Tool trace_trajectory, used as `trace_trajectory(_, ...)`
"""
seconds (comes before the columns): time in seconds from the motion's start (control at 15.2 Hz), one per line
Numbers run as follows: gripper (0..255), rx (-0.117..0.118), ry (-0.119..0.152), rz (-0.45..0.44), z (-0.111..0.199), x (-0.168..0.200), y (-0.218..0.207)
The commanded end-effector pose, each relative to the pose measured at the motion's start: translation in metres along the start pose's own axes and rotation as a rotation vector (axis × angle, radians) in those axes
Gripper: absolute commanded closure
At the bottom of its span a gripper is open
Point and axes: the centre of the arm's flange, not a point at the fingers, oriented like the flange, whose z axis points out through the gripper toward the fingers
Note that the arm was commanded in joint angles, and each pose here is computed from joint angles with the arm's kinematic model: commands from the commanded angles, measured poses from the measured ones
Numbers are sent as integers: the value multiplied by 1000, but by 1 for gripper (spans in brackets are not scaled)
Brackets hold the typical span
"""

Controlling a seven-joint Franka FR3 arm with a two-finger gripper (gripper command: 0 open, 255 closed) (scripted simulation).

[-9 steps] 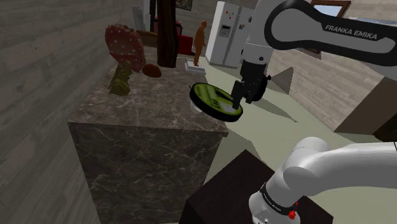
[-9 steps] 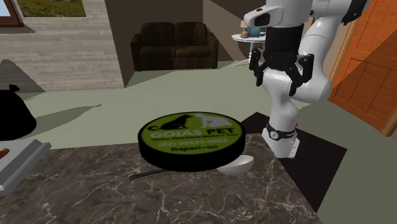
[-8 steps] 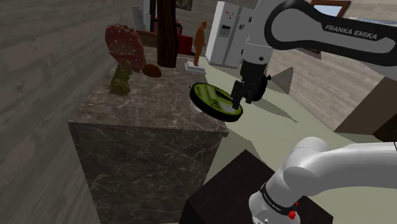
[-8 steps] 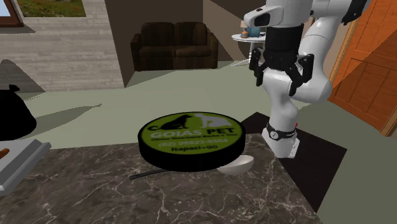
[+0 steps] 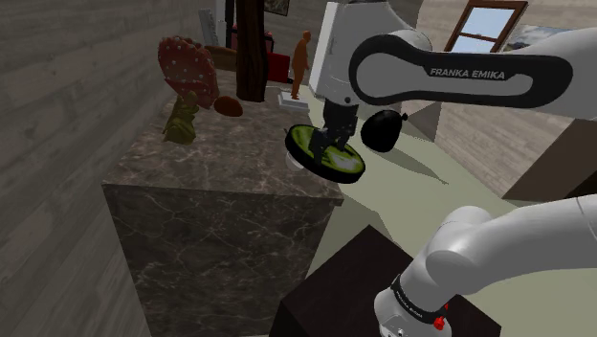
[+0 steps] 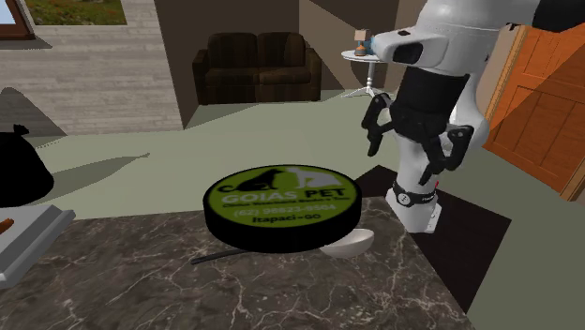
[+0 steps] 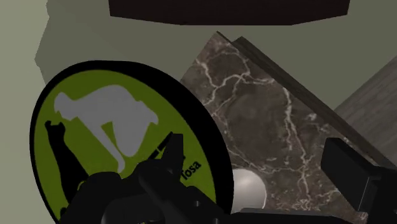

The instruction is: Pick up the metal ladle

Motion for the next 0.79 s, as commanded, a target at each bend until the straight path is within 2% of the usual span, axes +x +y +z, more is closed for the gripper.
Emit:
trace_trajectory(0.0, 0, -45, 43, -7, 8, 19, -15)
trace_trajectory(0.33, 0, -160, 142, -20, 25, 64, -55)
trace_trajectory(0.4, 0, -170, 151, -22, 27, 68, -58)
trace_trajectory(0.73, 0, -170, 151, -22, 53, 68, -62)
